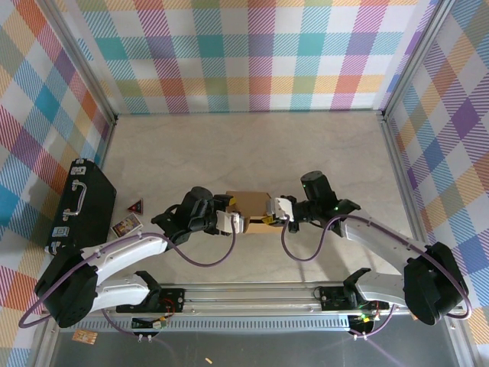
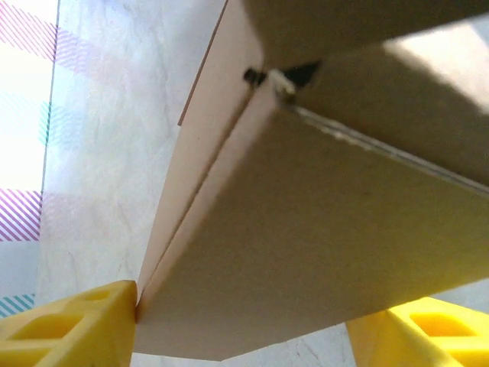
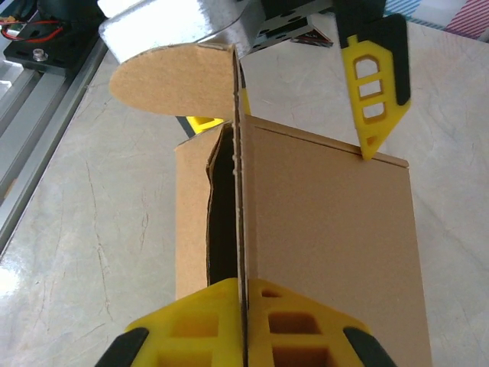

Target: Fold the paper box

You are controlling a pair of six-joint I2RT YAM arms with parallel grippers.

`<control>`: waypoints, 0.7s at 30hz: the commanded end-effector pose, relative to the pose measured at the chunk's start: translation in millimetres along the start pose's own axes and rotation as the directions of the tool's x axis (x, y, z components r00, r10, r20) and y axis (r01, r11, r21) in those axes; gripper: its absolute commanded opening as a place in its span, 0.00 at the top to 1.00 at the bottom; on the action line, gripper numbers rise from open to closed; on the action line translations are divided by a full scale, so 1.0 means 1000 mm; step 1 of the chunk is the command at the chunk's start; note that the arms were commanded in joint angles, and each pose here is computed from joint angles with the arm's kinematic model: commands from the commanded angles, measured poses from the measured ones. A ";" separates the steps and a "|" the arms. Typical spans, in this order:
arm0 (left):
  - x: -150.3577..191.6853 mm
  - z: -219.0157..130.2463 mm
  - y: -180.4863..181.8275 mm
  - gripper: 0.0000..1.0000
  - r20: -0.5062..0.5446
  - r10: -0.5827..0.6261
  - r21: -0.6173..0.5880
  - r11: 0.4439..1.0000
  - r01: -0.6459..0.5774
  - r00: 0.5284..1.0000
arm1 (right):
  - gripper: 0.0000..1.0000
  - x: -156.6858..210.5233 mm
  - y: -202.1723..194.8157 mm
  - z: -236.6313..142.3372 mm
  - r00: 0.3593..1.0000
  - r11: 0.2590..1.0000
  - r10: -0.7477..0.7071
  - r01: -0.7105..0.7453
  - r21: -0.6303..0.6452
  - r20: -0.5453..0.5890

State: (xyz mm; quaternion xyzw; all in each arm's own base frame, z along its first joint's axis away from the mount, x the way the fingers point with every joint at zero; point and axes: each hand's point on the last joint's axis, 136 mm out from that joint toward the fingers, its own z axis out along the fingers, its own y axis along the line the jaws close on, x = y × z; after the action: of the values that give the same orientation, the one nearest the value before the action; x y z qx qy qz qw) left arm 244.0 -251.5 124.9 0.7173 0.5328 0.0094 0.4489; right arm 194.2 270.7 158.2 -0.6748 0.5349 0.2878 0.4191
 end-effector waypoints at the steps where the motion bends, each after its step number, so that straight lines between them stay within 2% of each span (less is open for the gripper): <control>1: -0.024 -0.005 0.001 0.36 0.076 -0.037 0.039 0.999 0.034 0.996 | 1.00 -0.026 0.005 -0.004 0.996 0.998 -0.001 0.007 -0.065 0.090; 6: -0.032 -0.008 0.002 0.42 0.094 -0.081 0.065 0.995 0.075 0.992 | 1.00 -0.032 0.004 -0.007 0.996 0.997 -0.005 0.012 -0.074 0.092; 10: -0.041 -0.012 0.015 0.49 0.107 -0.196 0.055 0.980 0.191 0.975 | 0.99 -0.041 -0.003 -0.010 0.996 0.997 -0.009 0.015 -0.073 0.088; 12: -0.043 -0.013 0.027 0.49 0.104 -0.272 0.028 0.962 0.270 0.957 | 0.98 -0.046 -0.010 -0.012 0.997 0.998 -0.011 0.016 -0.065 0.076; 16: -0.047 -0.015 0.052 0.49 0.119 -0.429 -0.037 0.899 0.436 0.895 | 0.97 -0.056 -0.028 -0.015 0.999 0.999 -0.021 0.022 -0.040 0.036; 21: -0.062 -0.020 0.069 0.52 0.185 -0.588 -0.011 0.800 0.600 0.787 | 0.95 -0.063 -0.046 -0.016 0.999 0.998 -0.039 0.038 -0.043 -0.016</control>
State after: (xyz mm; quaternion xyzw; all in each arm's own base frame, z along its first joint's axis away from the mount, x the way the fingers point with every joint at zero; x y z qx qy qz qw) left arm 249.5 -257.7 154.7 0.5727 0.6907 -0.0937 0.4314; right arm 243.3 273.5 213.1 -0.6759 0.5642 0.2290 0.4153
